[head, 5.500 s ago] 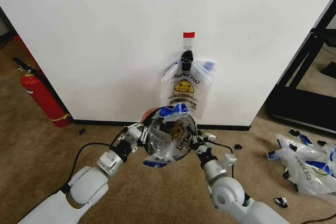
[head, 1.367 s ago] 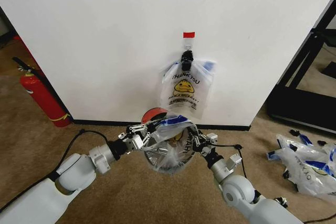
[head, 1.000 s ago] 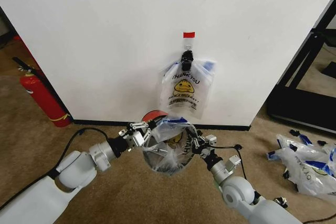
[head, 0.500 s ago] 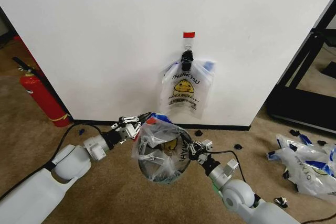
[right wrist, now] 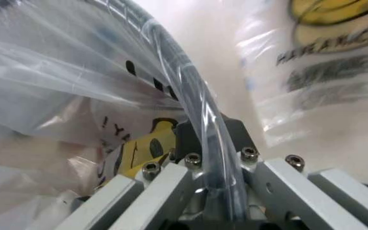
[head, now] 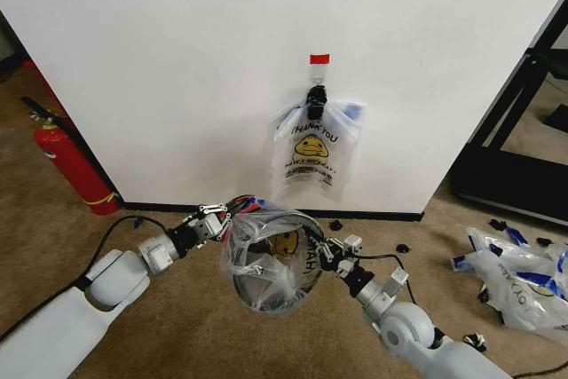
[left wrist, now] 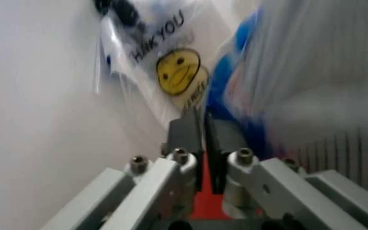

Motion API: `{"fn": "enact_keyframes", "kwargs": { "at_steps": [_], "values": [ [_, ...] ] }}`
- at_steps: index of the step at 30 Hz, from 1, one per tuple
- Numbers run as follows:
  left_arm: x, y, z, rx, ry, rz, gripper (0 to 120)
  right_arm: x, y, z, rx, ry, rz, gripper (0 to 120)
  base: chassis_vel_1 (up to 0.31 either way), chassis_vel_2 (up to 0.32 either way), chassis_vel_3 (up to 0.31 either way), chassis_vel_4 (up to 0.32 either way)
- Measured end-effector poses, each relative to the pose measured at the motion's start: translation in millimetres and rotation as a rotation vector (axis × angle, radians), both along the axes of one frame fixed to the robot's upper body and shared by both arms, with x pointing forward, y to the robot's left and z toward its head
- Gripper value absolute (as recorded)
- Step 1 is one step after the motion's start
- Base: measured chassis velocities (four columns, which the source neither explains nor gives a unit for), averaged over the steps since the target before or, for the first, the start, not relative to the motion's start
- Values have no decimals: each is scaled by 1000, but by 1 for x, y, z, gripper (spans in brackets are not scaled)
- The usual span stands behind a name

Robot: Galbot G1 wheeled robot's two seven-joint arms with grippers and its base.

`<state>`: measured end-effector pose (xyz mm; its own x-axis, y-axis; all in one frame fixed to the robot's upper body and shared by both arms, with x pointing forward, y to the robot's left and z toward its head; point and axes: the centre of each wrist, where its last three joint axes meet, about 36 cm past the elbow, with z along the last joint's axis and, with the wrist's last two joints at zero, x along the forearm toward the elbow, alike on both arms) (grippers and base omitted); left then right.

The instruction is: Pick up the garbage bag from the wall and place it over the trash bin.

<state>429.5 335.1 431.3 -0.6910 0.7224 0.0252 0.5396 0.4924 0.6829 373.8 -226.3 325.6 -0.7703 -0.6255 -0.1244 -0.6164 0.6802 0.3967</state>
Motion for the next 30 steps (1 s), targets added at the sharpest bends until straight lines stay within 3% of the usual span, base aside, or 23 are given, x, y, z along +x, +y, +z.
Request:
{"fn": "enact_keyframes", "kwargs": {
  "at_steps": [9, 12, 15, 16, 17, 19, 23, 24, 27, 30],
  "values": [
    [2, 4, 7, -76, -37, 27, 34, 7, -3, 3, 44, 51, -70, 0, 0, 0, 0, 0],
    [1, 7, 10, -93, -63, 55, 48, 4, 5, 6, 105, 120, -156, 0, 0, 0, 0, 0],
    [-9, 6, 6, -161, -69, 112, 59, 0, 19, 11, 173, 196, -248, 0, 0, 0, 0, 0],
    [-17, 2, 3, -221, -59, 143, 65, -3, 28, 13, 204, 221, -281, 0, 0, 0, 0, 0],
    [-17, 2, 3, -221, -59, 143, 65, -3, 28, 13, 204, 221, -281, 0, 0, 0, 0, 0],
    [-34, -11, -6, -396, 5, 220, 73, -7, 41, 19, 263, 261, -346, 0, 0, 0, 0, 0],
    [-65, -36, -17, -775, 269, 315, 89, -3, 59, 40, 388, 350, -511, 0, 0, 0, 0, 0],
    [-65, -36, -17, -775, 269, 315, 89, -3, 59, 40, 388, 350, -511, 0, 0, 0, 0, 0],
    [-80, -41, -31, -925, 448, 243, 98, 1, 66, 64, 478, 454, -639, 0, 0, 0, 0, 0],
    [-87, -36, -56, -923, 539, 25, 100, 3, 67, 83, 559, 552, -707, 0, 0, 0, 0, 0]
  ]
}}
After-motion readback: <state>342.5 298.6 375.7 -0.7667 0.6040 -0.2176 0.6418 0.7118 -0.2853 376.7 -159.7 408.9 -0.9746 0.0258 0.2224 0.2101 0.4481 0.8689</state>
